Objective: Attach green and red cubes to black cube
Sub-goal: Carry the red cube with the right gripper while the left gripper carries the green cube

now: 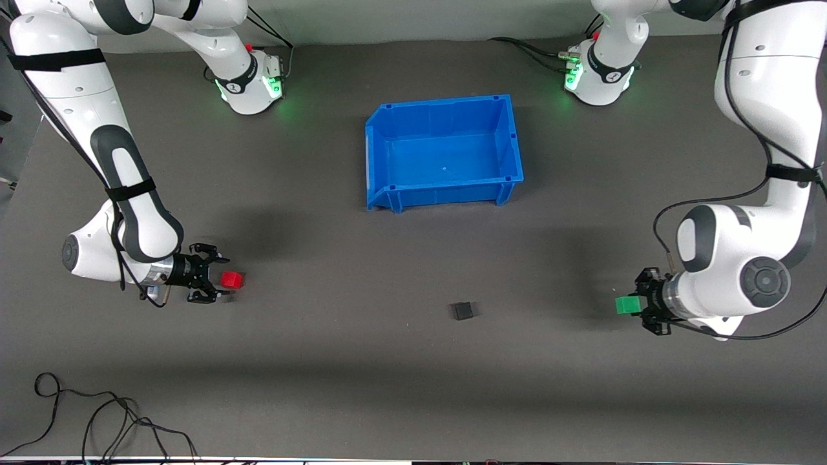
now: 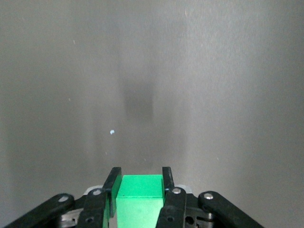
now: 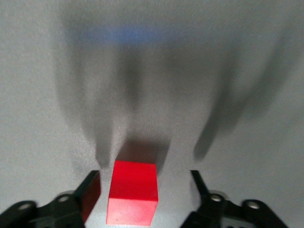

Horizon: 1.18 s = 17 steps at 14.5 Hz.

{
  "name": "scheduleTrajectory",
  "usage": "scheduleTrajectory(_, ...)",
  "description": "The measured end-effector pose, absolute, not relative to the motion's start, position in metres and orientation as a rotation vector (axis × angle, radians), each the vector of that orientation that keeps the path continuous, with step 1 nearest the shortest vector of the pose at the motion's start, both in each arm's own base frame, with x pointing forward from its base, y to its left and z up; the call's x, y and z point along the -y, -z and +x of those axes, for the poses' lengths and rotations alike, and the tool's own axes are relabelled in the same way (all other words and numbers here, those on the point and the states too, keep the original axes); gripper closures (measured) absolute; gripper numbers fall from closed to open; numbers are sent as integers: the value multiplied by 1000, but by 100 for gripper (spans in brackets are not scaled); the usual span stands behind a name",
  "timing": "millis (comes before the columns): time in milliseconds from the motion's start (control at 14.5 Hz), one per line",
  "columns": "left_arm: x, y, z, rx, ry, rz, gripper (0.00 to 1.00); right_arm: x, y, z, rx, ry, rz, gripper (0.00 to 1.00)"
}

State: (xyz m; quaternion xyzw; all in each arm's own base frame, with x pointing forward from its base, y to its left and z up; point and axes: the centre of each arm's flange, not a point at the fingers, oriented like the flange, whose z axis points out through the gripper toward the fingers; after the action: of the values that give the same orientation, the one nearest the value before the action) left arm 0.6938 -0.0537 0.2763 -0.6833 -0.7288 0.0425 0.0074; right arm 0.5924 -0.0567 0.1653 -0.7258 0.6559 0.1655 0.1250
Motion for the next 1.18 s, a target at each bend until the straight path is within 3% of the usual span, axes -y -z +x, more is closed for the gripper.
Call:
scheduleTrajectory(138,73,-271,696,2291,-134,-2123,61,57,-165,592,-1902,-482,-2115,47)
scheduleTrajectory(276,88,-269,697,2294,-146,-2126,61,57,-165,593,-1901,-481,-2115,60)
scheduleTrajectory(622,98,-279,701,2365,-185,-2103,61,30,-176,602,-1894,-475,-2096,60)
scheduleTrajectory(1175,167,-256,688,2369,-241,-2052,61,-121,-245,654,-1972,-411,-1934,60)
